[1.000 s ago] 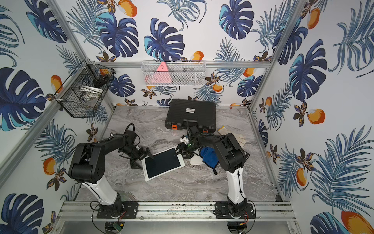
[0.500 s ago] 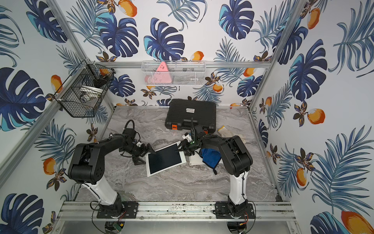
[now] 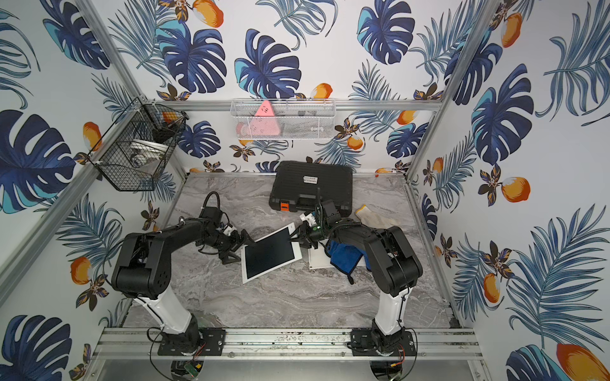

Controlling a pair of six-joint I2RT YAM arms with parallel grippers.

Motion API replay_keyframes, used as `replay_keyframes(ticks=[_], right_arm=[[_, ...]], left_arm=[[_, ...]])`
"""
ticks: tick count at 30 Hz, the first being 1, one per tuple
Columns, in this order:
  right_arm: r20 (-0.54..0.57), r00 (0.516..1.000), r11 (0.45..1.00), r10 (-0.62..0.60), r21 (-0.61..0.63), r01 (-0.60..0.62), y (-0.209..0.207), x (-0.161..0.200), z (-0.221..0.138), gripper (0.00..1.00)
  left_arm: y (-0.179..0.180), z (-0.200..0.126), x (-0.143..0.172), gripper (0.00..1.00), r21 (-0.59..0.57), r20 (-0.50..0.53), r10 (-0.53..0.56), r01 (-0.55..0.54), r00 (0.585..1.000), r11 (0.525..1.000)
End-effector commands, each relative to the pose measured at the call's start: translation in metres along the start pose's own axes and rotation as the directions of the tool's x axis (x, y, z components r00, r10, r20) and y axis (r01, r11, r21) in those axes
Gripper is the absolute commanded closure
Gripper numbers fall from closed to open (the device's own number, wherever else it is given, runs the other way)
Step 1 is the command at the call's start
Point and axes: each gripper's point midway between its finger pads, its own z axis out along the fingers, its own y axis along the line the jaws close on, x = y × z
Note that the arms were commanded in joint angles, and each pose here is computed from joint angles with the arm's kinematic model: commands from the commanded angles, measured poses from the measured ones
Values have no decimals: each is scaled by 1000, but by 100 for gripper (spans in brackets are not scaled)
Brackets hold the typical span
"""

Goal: Wipe the drawing tablet
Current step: Adjust the drawing tablet at the center of the board.

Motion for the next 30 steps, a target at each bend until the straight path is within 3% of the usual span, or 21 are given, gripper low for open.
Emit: replay_keyframes(ticks=[1, 19, 26, 30], right_arm=[[9, 1000, 999, -19, -32, 19, 16, -1, -4, 73], [12, 999, 999, -40, -9, 40, 27, 3, -14, 88], [17, 998, 998, -55, 13, 55, 27, 7, -18, 100], [47, 991, 991, -127, 56, 125, 43, 3, -30, 100]], left_arm=[[33, 4, -37, 1, -190, 157, 108, -78, 982, 979], [31, 6, -36, 1, -180, 158, 108, -78, 982, 980], [23, 3, -35, 1, -163, 168, 110, -83, 980, 983], [14, -10, -34, 1, -158, 196, 111, -80, 974, 984]])
